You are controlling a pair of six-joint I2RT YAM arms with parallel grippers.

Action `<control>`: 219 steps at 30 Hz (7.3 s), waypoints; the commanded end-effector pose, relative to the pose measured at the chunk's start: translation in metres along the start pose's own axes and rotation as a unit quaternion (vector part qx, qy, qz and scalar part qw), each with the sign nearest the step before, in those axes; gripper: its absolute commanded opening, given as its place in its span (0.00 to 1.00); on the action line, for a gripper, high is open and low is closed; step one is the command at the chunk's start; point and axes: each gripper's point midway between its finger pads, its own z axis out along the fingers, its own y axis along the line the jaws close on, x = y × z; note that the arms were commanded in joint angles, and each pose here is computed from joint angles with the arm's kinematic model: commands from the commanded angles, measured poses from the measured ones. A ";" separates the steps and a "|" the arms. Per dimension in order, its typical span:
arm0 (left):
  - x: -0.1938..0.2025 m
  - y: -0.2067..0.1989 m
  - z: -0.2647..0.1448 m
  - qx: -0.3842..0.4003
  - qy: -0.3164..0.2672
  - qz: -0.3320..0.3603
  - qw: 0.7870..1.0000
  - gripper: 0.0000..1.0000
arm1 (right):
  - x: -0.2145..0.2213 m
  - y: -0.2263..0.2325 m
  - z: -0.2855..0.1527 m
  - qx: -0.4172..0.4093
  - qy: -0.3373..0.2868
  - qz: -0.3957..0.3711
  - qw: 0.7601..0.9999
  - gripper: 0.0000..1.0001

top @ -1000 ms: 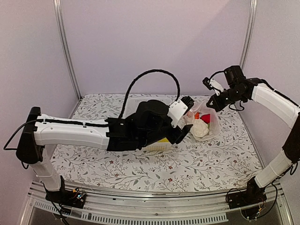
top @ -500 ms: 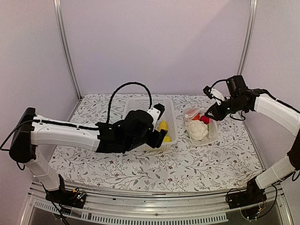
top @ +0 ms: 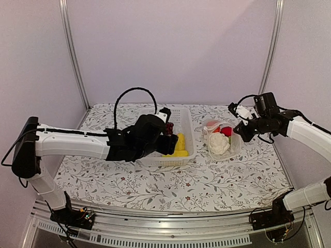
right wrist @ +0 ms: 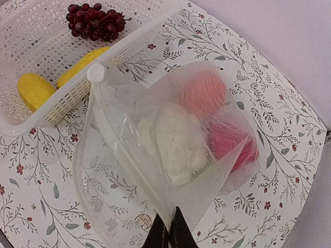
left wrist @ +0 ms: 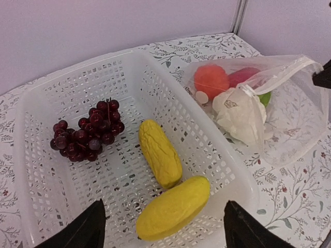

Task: Place the food in the zip-top bag and seal the zipper
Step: Pick up the fake fruit from the bin, then place the fake fruit in the zipper food storage bag.

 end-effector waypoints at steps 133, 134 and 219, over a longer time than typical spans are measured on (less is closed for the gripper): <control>-0.047 -0.103 -0.055 0.266 0.008 0.141 0.954 0.28 | -0.048 0.021 -0.055 -0.087 -0.034 0.020 0.995 0.00; -0.050 -0.117 -0.062 0.289 -0.007 0.144 0.946 0.25 | -0.049 0.023 -0.058 -0.092 -0.033 0.022 0.995 0.00; 0.050 -0.258 -0.059 0.372 0.029 0.377 0.848 0.66 | -0.064 0.036 -0.081 -0.178 -0.035 0.097 0.979 0.00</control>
